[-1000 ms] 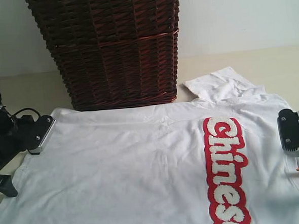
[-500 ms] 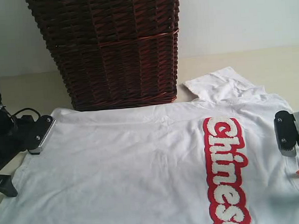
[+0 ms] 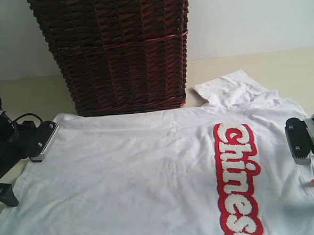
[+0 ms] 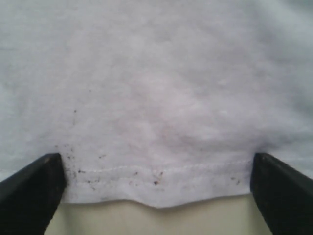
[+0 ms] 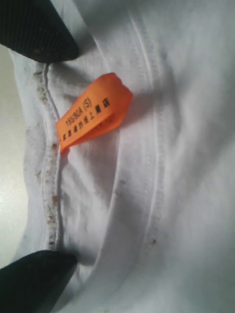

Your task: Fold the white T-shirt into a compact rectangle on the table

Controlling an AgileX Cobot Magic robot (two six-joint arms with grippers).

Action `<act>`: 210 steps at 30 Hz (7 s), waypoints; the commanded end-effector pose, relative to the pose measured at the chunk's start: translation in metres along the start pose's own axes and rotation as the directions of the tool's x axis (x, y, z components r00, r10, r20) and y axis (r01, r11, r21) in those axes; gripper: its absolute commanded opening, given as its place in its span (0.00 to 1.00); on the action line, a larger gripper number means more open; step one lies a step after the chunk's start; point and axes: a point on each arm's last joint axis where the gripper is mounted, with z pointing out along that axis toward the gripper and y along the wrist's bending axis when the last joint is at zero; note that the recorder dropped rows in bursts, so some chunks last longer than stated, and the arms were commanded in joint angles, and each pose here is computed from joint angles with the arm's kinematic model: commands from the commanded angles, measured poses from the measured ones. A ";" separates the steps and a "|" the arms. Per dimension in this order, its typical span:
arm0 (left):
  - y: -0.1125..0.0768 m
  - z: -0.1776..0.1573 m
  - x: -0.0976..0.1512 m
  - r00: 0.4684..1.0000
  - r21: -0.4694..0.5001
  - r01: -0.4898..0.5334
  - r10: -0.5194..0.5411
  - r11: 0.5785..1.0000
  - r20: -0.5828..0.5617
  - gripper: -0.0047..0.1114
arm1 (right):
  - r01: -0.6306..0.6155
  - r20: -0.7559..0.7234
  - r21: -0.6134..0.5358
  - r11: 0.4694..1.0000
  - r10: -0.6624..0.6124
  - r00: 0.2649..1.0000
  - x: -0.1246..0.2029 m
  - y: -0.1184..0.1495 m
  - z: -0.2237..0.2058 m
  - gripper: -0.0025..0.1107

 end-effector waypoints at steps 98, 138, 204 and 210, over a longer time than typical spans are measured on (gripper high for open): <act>-0.001 0.012 0.002 1.000 0.012 0.010 -0.010 1.000 -0.005 0.94 | 0.073 0.040 0.071 0.995 -0.076 0.996 -0.012 -0.009 0.051 0.02; -0.002 0.017 0.000 0.999 0.040 0.049 -0.050 0.998 0.018 0.94 | 0.072 0.065 0.103 0.992 -0.079 0.995 -0.002 -0.001 -0.008 0.02; -0.232 -0.298 0.006 0.636 -0.647 0.698 -0.681 0.308 0.362 0.04 | -0.610 0.746 0.515 0.602 0.035 0.665 0.053 0.169 -0.258 0.02; -0.289 -0.316 0.003 0.645 -0.707 0.685 -0.599 0.178 0.474 0.04 | -0.701 0.827 0.513 0.496 -0.067 0.558 0.065 0.224 -0.275 0.02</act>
